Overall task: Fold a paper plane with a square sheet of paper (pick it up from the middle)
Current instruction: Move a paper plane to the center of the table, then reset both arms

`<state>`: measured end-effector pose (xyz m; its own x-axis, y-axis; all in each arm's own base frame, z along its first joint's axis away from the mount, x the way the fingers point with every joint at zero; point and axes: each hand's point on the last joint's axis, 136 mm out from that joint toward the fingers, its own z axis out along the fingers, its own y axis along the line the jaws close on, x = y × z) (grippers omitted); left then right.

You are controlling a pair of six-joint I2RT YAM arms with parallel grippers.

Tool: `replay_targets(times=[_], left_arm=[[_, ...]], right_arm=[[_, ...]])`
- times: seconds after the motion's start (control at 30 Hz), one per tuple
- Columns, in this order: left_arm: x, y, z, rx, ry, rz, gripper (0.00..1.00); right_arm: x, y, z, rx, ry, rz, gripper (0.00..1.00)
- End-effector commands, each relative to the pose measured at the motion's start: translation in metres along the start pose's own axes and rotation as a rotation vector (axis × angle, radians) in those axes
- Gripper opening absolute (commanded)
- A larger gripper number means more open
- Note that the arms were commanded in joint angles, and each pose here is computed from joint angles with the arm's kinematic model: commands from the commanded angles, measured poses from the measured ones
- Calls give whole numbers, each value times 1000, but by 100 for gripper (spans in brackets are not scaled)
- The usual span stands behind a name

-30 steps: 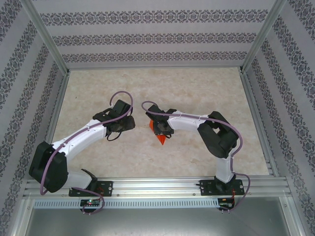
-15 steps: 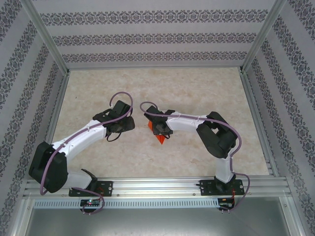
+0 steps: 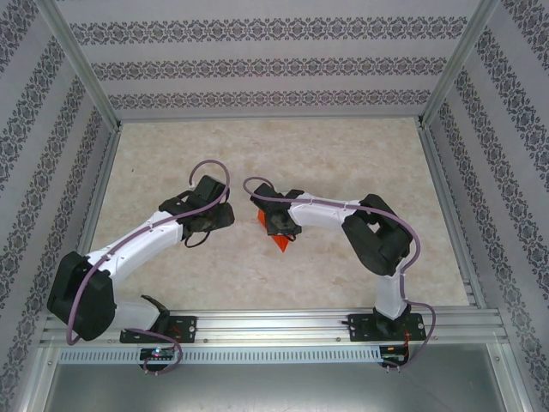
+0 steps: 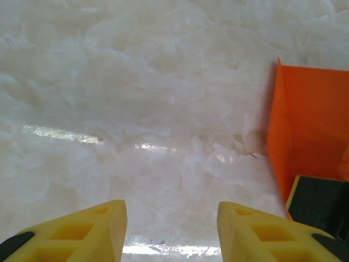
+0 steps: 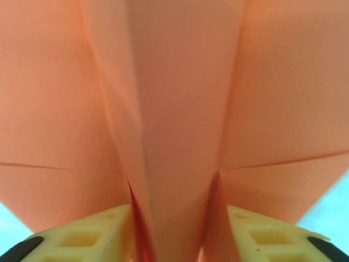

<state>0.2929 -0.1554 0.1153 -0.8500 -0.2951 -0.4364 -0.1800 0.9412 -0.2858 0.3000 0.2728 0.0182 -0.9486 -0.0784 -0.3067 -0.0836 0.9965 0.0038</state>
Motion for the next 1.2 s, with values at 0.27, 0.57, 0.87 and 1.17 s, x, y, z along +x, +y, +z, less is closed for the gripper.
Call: replay_targets(times=[0.27, 0.57, 0.87, 1.17], left_arm=[[-20, 7, -17, -6, -104, 4, 49], [-30, 14, -27, -27, -176, 9, 59], [-46, 42, -46, -119, -309, -2, 95], [-65, 96, -63, -296, -425, -34, 100]], right_arm=[[-34, -7, -82, -40, -167, -6, 54], [-61, -78, -157, 100, -501, 99, 63], [-65, -203, -201, 467, -785, 227, 79], [-60, -267, -141, 555, -720, 205, 80]])
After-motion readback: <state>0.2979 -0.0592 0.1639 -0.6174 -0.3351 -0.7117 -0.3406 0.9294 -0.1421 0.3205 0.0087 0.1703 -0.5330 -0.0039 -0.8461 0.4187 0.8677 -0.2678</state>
